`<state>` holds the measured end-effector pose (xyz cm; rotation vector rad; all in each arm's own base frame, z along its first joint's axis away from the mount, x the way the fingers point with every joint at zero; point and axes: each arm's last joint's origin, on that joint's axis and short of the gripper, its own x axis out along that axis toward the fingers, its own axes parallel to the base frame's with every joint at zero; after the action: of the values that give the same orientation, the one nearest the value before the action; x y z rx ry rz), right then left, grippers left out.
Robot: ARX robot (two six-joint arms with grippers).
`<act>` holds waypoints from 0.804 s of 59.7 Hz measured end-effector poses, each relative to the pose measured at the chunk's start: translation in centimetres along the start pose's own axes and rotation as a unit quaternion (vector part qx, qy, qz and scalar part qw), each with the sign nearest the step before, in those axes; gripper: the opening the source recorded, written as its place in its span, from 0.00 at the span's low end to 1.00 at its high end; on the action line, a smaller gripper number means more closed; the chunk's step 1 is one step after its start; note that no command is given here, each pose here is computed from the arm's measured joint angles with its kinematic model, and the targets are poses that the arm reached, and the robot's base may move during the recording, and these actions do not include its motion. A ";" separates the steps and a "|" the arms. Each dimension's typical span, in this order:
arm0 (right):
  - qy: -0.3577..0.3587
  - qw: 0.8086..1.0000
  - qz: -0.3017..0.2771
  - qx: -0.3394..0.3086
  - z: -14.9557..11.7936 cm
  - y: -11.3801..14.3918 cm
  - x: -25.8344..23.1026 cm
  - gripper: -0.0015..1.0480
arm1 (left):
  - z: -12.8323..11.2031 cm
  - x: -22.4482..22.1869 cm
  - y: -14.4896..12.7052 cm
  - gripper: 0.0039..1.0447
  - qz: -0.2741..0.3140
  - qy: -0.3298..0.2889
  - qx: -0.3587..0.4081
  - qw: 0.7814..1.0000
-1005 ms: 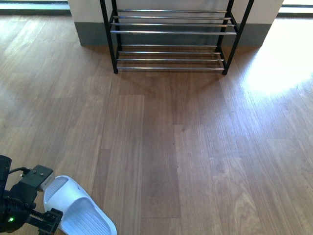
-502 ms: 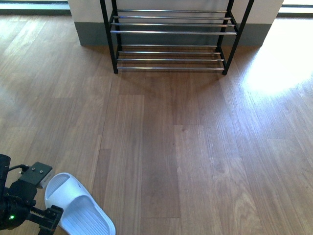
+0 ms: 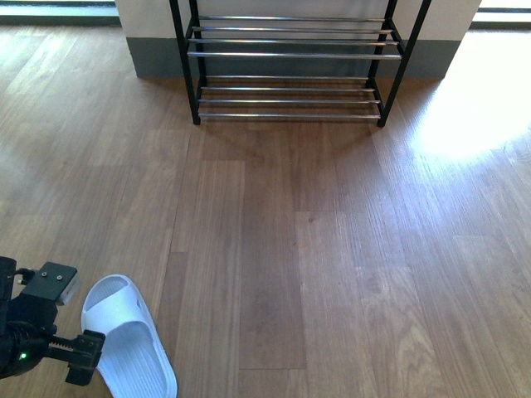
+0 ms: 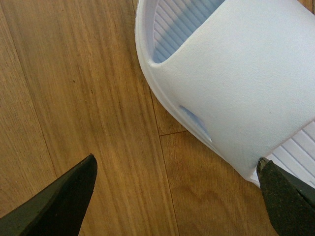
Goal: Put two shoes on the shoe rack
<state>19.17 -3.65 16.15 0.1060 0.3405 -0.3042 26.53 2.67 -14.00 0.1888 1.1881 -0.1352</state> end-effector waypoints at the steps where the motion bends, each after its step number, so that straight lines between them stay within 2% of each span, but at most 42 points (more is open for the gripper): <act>1: 0.000 1.000 0.000 0.000 0.0 0.0 0.0 0.01 | 0.0 0.0 0.0 0.91 -0.005 0.001 0.000 1.000; 7: 0.000 1.000 0.000 0.000 0.0 0.0 0.0 0.01 | -0.4 0.0 -0.3 0.91 -0.045 0.014 0.007 0.999; 16: 0.000 1.000 0.000 0.000 0.0 0.0 0.0 0.01 | -0.7 0.0 -0.4 0.91 -0.059 0.027 0.020 0.998; 32: 0.000 1.000 0.000 0.000 0.0 0.0 0.0 0.01 | -0.4 0.0 -0.1 0.91 -0.015 0.021 0.024 0.999; 48: 0.000 1.000 0.000 0.000 0.0 0.0 0.0 0.01 | -0.2 0.0 -0.1 0.91 -0.007 0.012 0.018 1.000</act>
<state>19.17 -3.65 16.15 0.1060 0.3405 -0.3045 26.38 2.65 -14.11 0.2147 1.2115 -0.1667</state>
